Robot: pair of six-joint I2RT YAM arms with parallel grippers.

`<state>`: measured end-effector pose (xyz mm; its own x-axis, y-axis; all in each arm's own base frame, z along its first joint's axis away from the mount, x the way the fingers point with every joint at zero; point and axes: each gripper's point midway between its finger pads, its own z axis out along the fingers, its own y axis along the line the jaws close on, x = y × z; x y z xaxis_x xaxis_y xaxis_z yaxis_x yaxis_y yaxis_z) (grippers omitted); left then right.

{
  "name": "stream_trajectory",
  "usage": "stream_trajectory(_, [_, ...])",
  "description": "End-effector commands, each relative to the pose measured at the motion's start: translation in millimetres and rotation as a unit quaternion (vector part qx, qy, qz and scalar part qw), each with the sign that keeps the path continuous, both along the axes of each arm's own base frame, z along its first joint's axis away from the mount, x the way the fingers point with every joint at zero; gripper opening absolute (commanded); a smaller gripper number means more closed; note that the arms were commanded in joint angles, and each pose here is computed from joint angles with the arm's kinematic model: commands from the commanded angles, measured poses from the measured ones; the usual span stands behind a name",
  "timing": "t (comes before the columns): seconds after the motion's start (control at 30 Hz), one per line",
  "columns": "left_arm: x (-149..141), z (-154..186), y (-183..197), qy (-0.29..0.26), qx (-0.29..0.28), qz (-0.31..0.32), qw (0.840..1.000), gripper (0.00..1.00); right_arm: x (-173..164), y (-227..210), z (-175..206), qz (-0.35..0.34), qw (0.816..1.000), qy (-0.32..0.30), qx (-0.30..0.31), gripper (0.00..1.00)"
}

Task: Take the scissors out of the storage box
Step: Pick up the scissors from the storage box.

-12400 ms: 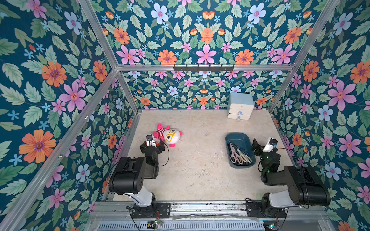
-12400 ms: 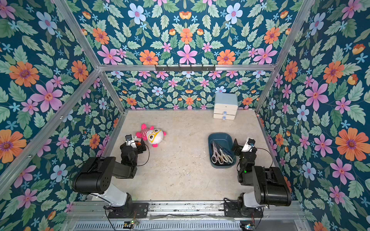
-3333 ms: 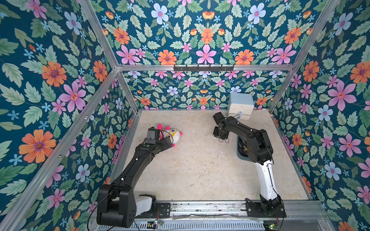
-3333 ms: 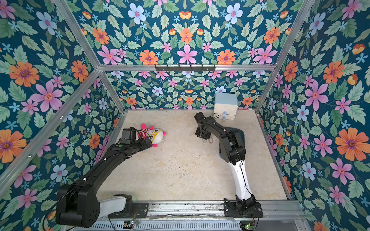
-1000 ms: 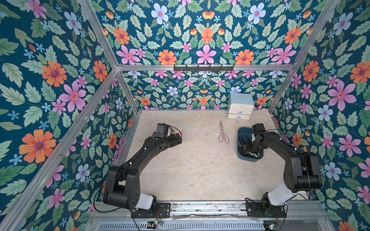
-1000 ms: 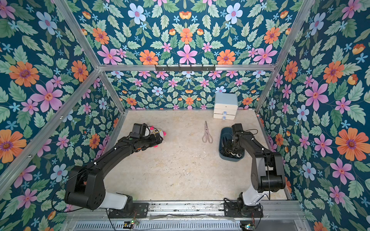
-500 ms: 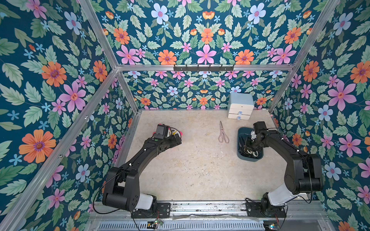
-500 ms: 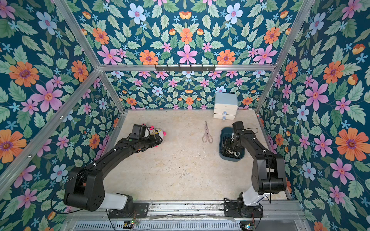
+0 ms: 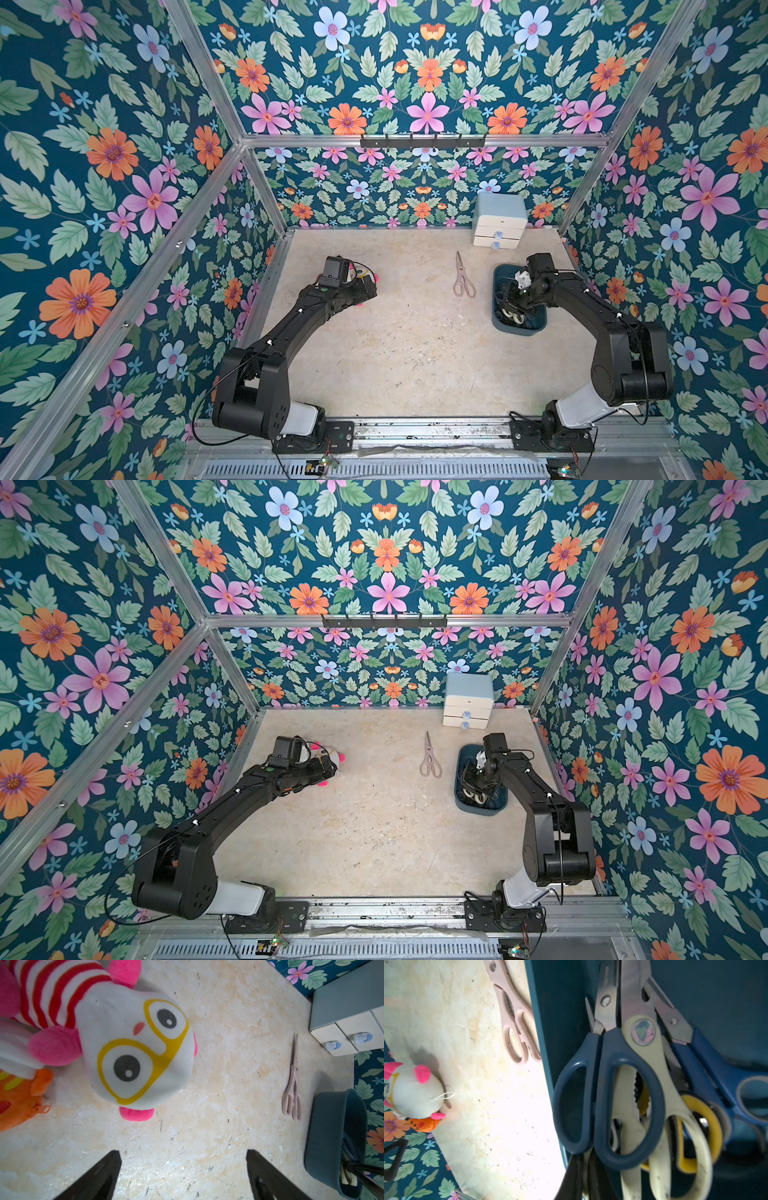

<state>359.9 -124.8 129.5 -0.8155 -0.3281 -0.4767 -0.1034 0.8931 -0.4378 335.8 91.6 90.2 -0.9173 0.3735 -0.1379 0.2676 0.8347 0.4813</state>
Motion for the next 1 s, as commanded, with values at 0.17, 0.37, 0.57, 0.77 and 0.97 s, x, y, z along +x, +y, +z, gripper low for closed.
stream_trajectory(0.17, [-1,2,2,-0.002,0.011,-0.006,1.000,0.99,-9,-2,23,-0.033,0.999,-0.003,0.006,0.00])
stream_trajectory(0.37, [2,3,1,-0.003,0.014,-0.012,1.000,0.99,-9,-24,37,-0.066,0.997,-0.011,-0.048,0.00])
stream_trajectory(0.57, [3,1,1,-0.002,0.015,-0.015,1.000,0.99,-3,-31,61,-0.107,0.992,-0.043,-0.053,0.00])
stream_trajectory(0.77, [2,-4,1,0.002,0.019,-0.018,1.000,0.99,7,-2,84,-0.108,0.990,-0.086,-0.026,0.00])
stream_trajectory(0.97, [1,-7,5,0.004,0.023,-0.014,1.000,0.99,20,54,98,-0.076,0.991,-0.112,-0.006,0.00])
